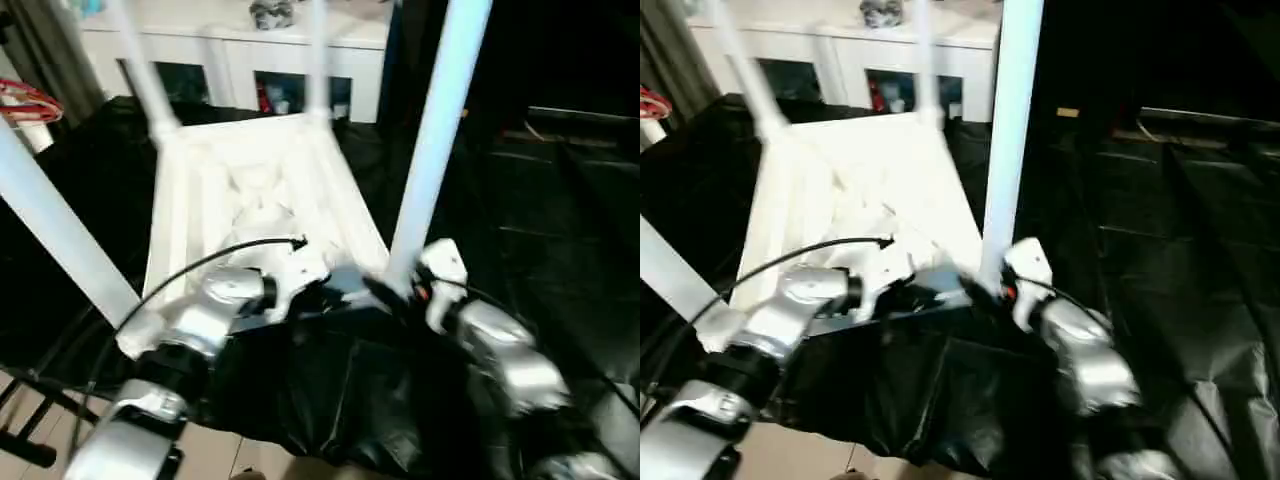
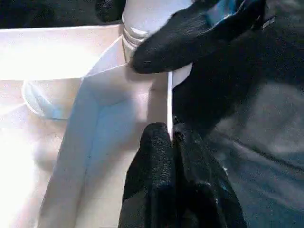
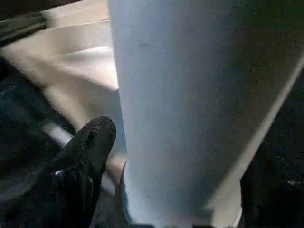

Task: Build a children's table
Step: Rotate leg to tighten

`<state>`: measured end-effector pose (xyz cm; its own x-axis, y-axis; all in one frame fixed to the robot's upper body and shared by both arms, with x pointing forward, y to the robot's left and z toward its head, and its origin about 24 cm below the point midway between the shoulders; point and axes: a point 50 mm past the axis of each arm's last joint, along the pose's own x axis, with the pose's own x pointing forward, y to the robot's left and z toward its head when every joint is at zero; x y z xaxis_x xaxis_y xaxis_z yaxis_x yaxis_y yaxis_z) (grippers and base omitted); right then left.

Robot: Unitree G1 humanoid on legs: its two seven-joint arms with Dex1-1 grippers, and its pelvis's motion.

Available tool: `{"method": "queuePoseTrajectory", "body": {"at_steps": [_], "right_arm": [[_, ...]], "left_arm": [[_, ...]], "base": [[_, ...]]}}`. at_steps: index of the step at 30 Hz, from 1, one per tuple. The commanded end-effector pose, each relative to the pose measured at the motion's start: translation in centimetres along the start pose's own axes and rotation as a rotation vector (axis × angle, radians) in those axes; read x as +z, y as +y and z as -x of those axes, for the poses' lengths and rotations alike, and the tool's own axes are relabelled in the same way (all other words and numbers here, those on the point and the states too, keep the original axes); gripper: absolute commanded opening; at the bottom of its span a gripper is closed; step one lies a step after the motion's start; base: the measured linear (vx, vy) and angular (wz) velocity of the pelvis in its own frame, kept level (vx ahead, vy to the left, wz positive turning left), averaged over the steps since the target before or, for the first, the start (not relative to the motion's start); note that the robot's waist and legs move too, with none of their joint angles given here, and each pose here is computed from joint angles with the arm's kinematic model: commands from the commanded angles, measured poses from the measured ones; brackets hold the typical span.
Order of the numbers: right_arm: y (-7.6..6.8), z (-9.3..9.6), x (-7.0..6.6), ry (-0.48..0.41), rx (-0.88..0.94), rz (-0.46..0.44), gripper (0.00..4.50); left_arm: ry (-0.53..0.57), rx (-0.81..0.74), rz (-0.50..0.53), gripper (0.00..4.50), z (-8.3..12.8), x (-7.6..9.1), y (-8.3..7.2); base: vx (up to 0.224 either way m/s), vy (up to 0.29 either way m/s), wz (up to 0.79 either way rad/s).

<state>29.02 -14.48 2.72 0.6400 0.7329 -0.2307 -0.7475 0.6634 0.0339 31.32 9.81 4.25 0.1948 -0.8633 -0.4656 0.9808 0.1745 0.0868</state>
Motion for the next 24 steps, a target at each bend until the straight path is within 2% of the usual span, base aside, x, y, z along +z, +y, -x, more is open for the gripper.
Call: {"method": "queuePoseTrajectory", "body": {"at_steps": [1,9,15,18,21,24], "right_arm": [[2.6,-1.1,0.0,0.003,0.204,-0.009,3.73],[3.1,1.9,-0.4,0.117,0.506,0.046,3.73],[3.4,2.5,-0.4,0.154,0.581,0.05,3.73],[3.4,2.5,-0.1,0.145,0.583,0.046,3.39],[3.4,2.4,0.1,0.139,0.585,0.039,3.34],[3.5,2.4,0.1,0.138,0.587,0.036,2.97]], "left_arm": [[-0.067,-0.078,-0.068,0.0,-1.1,1.7,-0.6],[-0.015,-0.183,-0.122,0.0,0.6,1.7,0.0],[-0.004,-0.202,-0.129,0.0,0.8,1.7,0.3],[-0.007,-0.209,-0.131,0.0,1.0,1.6,0.4],[-0.011,-0.213,-0.128,0.0,1.0,1.6,0.3],[-0.011,-0.215,-0.126,0.0,1.0,1.5,0.3]], "base": [[0.0,0.0,0.0],[0.0,0.0,0.0],[0.0,0.0,0.0],[0.0,0.0,0.0],[0.0,0.0,0.0],[0.0,0.0,0.0]]}}
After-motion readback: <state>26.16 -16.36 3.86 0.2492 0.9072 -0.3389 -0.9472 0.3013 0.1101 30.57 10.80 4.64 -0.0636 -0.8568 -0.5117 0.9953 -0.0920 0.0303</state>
